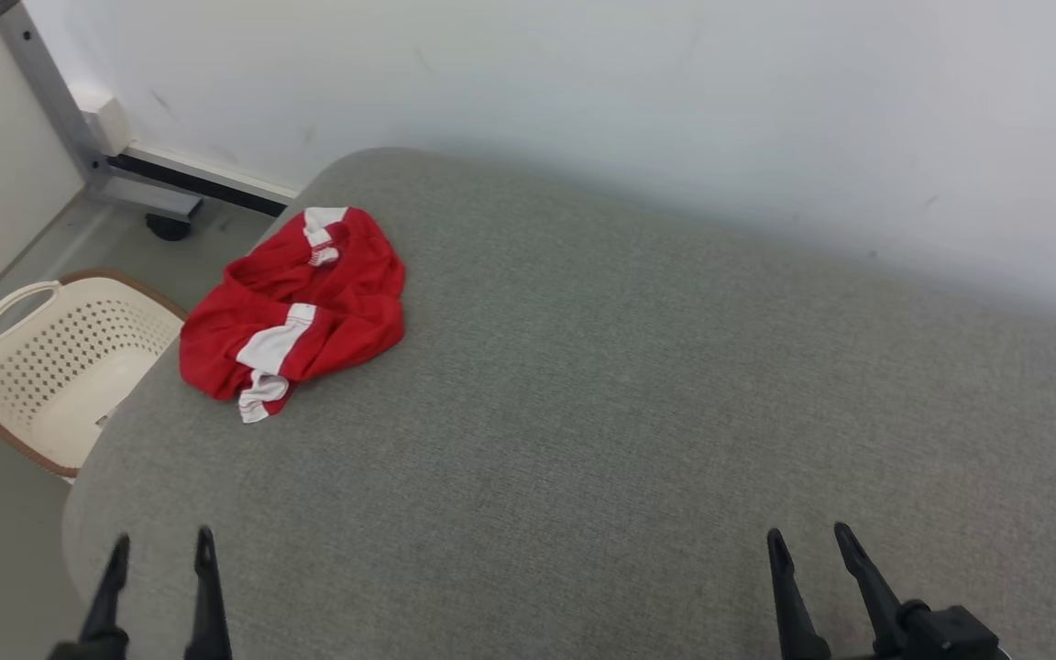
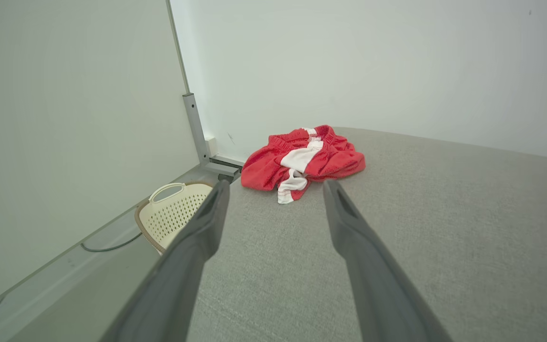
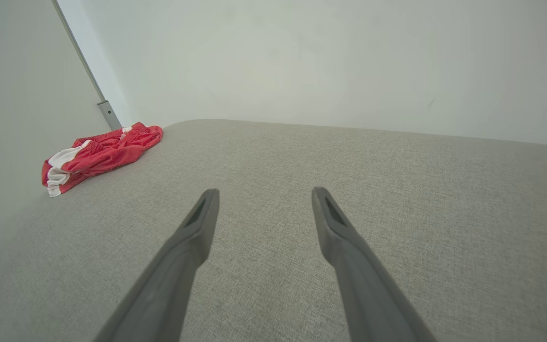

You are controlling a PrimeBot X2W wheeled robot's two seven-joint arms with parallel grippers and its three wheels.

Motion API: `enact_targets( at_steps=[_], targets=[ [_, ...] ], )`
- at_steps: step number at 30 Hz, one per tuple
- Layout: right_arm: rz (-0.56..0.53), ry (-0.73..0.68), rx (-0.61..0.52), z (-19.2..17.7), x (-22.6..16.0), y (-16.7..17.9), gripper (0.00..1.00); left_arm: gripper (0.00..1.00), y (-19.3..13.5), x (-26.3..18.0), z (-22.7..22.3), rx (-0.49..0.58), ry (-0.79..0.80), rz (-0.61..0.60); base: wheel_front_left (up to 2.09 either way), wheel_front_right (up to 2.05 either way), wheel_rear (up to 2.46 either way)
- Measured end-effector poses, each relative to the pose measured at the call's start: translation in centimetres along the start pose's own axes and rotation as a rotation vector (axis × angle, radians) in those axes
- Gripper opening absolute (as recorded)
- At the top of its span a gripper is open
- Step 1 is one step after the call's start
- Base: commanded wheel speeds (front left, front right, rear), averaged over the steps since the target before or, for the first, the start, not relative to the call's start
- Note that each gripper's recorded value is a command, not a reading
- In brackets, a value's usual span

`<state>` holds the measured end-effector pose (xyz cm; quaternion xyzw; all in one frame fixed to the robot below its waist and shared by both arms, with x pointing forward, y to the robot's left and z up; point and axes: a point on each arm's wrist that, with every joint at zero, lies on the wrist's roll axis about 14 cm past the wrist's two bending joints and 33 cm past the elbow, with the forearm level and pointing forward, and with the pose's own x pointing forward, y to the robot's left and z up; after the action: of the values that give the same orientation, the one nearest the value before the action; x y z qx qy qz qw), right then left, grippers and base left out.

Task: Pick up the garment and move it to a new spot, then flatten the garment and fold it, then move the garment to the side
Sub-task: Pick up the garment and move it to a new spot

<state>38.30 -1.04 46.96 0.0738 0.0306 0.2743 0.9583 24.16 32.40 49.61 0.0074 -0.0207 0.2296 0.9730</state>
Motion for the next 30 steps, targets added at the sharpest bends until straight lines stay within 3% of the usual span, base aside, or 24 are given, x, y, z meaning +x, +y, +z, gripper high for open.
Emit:
enact_targets(
  at_steps=[12, 19, 30],
  targets=[
    [-0.016, -0.070, -0.040, 2.1, 1.8, -2.0, 1.00, 1.00, -0.8, 10.4, 5.1, 0.026, -0.125, -0.053, 0.00, 0.00, 0.00],
    [-0.059, -0.094, -0.050, 2.6, 2.4, -4.3, 1.00, 1.00, -3.3, 16.7, 6.8, 0.029, -0.157, -0.106, 0.00, 0.00, 0.00],
    [-0.161, -0.101, -0.055, 2.5, 2.3, -8.7, 1.00, 1.00, -7.3, 24.7, 3.5, 0.059, -0.025, -0.167, 0.00, 0.00, 0.00]
  ],
)
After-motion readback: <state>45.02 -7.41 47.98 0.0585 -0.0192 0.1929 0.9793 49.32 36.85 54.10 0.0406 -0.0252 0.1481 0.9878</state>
